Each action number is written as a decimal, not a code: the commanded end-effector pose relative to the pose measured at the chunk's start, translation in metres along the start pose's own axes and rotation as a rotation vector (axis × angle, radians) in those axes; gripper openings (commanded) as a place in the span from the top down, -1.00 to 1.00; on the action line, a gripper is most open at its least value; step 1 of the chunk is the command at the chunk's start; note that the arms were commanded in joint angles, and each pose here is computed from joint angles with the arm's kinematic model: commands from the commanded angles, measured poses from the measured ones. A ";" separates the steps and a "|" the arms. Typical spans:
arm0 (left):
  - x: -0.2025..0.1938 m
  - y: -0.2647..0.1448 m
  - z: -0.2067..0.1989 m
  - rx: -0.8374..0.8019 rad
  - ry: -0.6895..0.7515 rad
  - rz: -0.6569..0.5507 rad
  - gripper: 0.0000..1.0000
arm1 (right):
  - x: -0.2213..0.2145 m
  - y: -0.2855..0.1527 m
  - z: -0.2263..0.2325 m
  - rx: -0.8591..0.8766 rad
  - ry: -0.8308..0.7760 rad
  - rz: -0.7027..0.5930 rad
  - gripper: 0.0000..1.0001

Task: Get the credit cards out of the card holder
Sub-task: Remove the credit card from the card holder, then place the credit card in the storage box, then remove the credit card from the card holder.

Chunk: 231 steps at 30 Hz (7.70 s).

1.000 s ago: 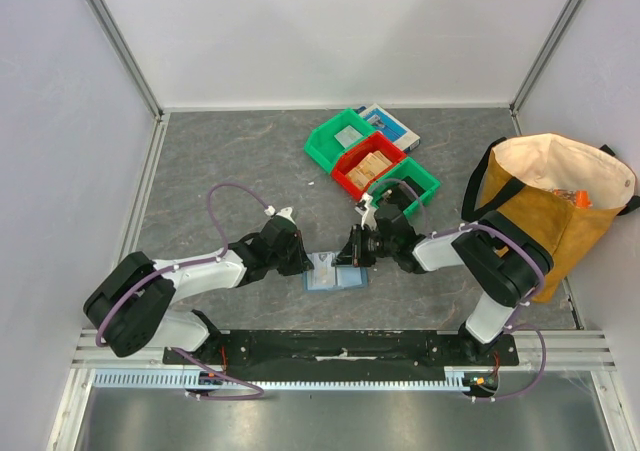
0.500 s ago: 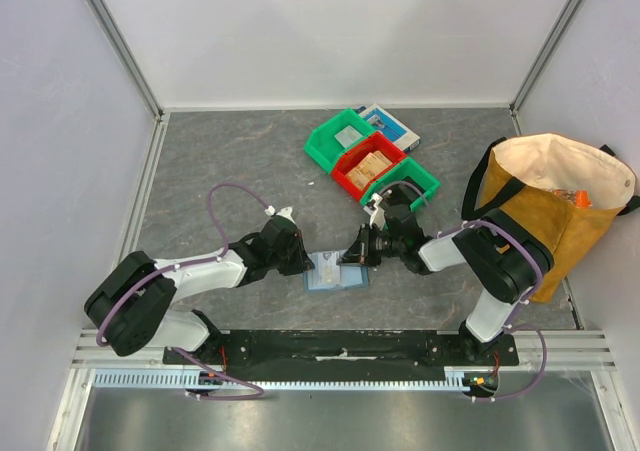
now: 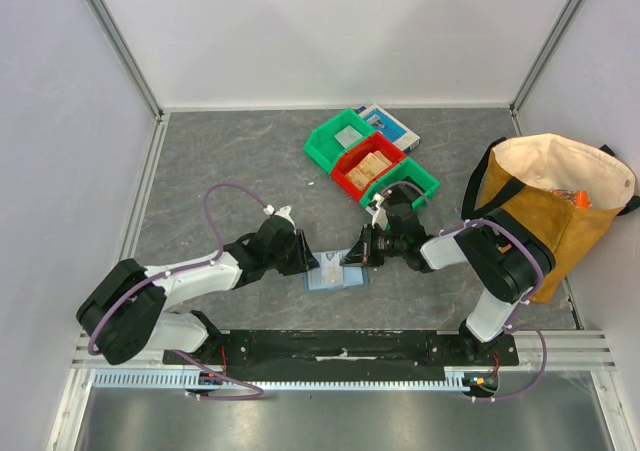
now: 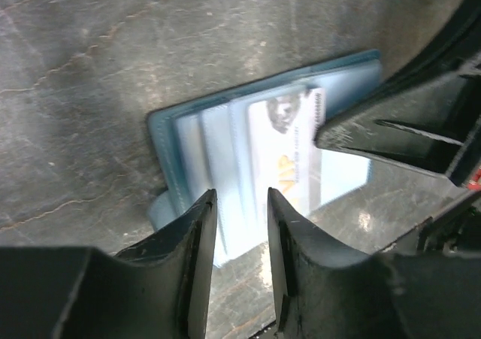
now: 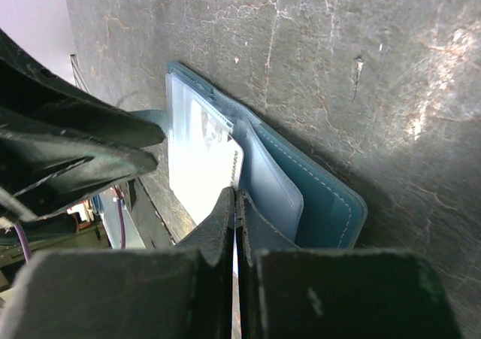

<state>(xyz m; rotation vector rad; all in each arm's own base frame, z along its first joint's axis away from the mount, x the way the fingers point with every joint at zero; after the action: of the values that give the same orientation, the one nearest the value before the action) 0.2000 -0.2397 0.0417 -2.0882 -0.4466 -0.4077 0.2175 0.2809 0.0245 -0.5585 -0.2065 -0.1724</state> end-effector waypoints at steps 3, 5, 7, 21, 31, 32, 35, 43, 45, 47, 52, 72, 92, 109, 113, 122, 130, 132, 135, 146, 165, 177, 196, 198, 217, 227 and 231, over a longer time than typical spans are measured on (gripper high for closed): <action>0.013 -0.012 -0.044 -0.136 0.045 -0.008 0.21 | 0.001 0.001 -0.001 -0.011 -0.013 0.009 1.00; 0.012 -0.007 -0.042 -0.120 0.042 0.003 0.36 | 0.001 0.002 -0.001 -0.010 -0.011 0.010 1.00; 0.011 -0.001 -0.037 -0.097 0.030 0.005 0.58 | 0.002 0.001 0.000 -0.007 -0.016 0.008 1.00; -0.018 0.016 0.003 0.022 -0.009 0.061 0.97 | 0.005 -0.004 -0.013 -0.097 -0.059 -0.005 1.00; -0.021 0.015 0.016 0.076 0.037 0.075 0.96 | 0.008 -0.004 -0.012 -0.117 -0.097 0.021 0.92; -0.020 0.015 0.014 0.068 0.061 0.082 0.97 | 0.009 -0.004 -0.011 -0.116 -0.107 0.022 0.88; -0.023 0.016 0.013 0.057 0.099 0.107 0.96 | 0.013 -0.004 -0.012 -0.129 -0.144 0.036 0.74; -0.025 0.016 0.012 0.045 0.137 0.126 0.97 | 0.029 0.002 -0.009 -0.107 -0.187 0.059 0.39; -0.026 0.016 0.012 0.043 0.139 0.129 0.97 | 0.028 0.004 -0.009 -0.096 -0.187 0.076 0.38; -0.026 0.016 0.012 0.039 0.140 0.129 0.96 | 0.026 0.007 -0.009 -0.081 -0.187 0.099 0.38; -0.026 0.017 0.011 0.035 0.143 0.132 0.97 | 0.019 0.010 -0.007 -0.038 -0.183 0.145 0.42; -0.027 0.015 0.018 0.060 0.101 0.125 0.96 | 0.029 -0.032 -0.015 -0.060 -0.129 0.029 1.00; 0.072 -0.077 -0.082 -0.331 -0.023 -0.334 -0.70 | 0.087 -0.126 0.105 0.222 -0.105 -0.620 1.00; 0.086 -0.111 -0.128 -0.665 -0.046 -0.486 -0.59 | 0.075 -0.137 0.175 0.511 -0.050 -0.746 1.00; 0.090 -0.114 -0.130 -0.683 -0.058 -0.517 -0.35 | 0.072 -0.134 0.179 0.536 -0.048 -0.737 1.00; 0.091 -0.121 -0.127 -0.671 0.002 -0.545 0.97 | 0.064 -0.131 0.182 0.530 -0.120 -0.703 0.49; 0.095 -0.148 -0.120 -0.588 0.338 -0.445 0.96 | 0.051 -0.134 0.193 0.353 -0.536 -0.590 -0.96; 0.091 -0.155 -0.122 -0.592 0.426 -0.392 0.96 | 0.049 -0.138 0.205 0.322 -0.679 -0.529 -0.96; 0.079 -0.162 -0.124 -0.609 0.554 -0.277 0.97 | 0.043 -0.139 0.212 0.270 -0.863 -0.396 -0.96; 0.068 -0.190 -0.134 -0.669 0.838 -0.160 0.97 | 0.038 -0.157 0.247 0.297 -1.158 -0.205 -0.67; 0.073 -0.192 -0.137 -0.678 0.952 -0.154 0.86 | 0.024 -0.135 0.228 0.332 -1.197 0.056 1.00; 0.176 -0.182 -0.052 -0.062 0.603 -0.577 -0.63 | 0.142 -0.101 0.176 0.058 -0.716 -0.119 1.00; 0.195 -0.199 0.012 0.245 0.459 -0.731 -0.65 | 0.375 -0.012 0.047 -0.297 -0.354 -0.418 1.00; 0.195 -0.198 0.012 0.246 0.459 -0.728 -0.65 | 0.383 -0.002 0.039 -0.293 -0.361 -0.417 1.00; 0.192 -0.193 0.012 0.238 0.464 -0.713 -0.64 | 0.410 -0.006 -0.001 -0.341 -0.341 -0.502 0.16; 0.184 -0.180 0.000 0.153 0.447 -0.636 -0.65 | 0.392 -0.086 0.071 -0.366 -0.428 -0.602 -0.23; 0.169 -0.164 -0.013 0.051 0.379 -0.532 -0.66 | 0.346 -0.113 0.107 -0.352 -0.486 -0.598 -0.37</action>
<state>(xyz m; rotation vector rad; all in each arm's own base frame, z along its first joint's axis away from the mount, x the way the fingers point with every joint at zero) 0.2757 -0.1193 0.2392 -1.5859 -0.7712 -1.1246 0.5519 0.2073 0.1686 -0.9312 -0.6587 -0.6108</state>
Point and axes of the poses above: each gripper's point midway between its finger pads, its own y axis out along the fingers, its own z axis along the line the jaws close on, x = y × z, the point moved 1 cm from there along -y, back along the fingers, and after that the axes turned 3 degrees about y, right-handed, at the moved point
